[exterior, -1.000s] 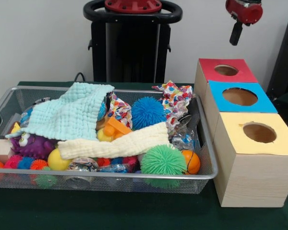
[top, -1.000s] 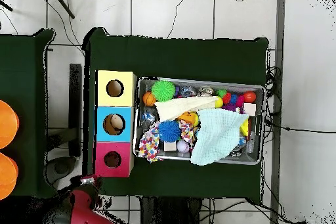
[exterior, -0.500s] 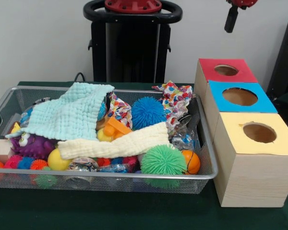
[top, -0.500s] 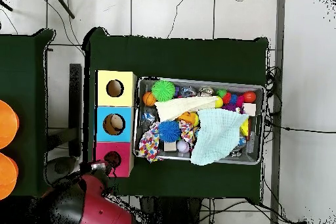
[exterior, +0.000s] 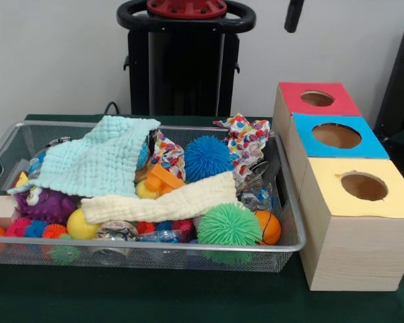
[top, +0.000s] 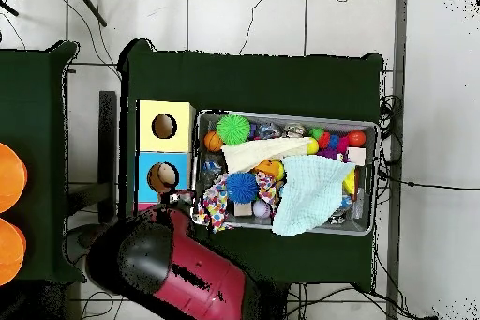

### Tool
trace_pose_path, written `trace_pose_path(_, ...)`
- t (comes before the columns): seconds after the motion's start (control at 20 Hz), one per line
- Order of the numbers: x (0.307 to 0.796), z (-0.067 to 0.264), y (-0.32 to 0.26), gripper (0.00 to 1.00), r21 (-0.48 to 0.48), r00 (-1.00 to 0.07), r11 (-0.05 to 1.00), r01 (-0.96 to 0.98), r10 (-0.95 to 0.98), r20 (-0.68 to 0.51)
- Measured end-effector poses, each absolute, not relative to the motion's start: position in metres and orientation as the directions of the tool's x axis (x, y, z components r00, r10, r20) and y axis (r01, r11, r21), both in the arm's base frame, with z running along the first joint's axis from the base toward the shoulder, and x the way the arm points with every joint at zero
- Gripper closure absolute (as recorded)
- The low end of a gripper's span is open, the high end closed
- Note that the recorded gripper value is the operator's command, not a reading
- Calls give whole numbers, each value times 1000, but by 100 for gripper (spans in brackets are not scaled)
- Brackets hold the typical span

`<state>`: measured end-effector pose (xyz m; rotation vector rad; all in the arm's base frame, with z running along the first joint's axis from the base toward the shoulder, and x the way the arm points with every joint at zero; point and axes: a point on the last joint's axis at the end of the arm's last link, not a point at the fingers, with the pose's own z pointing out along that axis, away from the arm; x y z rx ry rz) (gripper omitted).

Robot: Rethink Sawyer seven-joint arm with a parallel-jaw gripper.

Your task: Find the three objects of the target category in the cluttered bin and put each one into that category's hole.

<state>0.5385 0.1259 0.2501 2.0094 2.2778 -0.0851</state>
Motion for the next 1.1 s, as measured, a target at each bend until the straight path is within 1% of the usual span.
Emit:
trace_pose_path(0.1,550,261,101,100,43,-100,106,993,987,-122)
trace_pose_path(0.2,555,265,88,100,51,-87,94,994,988,-126)
trace_pose_path(0.25,559,269,70,100,57,-65,73,996,990,-124)
trace_pose_path(0.55,569,264,22,100,64,-11,18,998,994,-111)
trace_pose_path(0.65,572,261,10,100,68,-5,12,998,994,-108)
trace_pose_path(0.7,576,256,-5,100,73,2,6,997,994,-110)
trace_pose_path(0.8,577,253,-11,100,76,4,4,997,994,-112)
trace_pose_path(0.9,581,245,-28,100,86,9,2,996,992,-124)
trace_pose_path(0.95,586,235,-48,100,102,12,2,995,990,-140)
trace_pose_path(1.1,591,224,-67,100,117,10,7,993,988,-151)
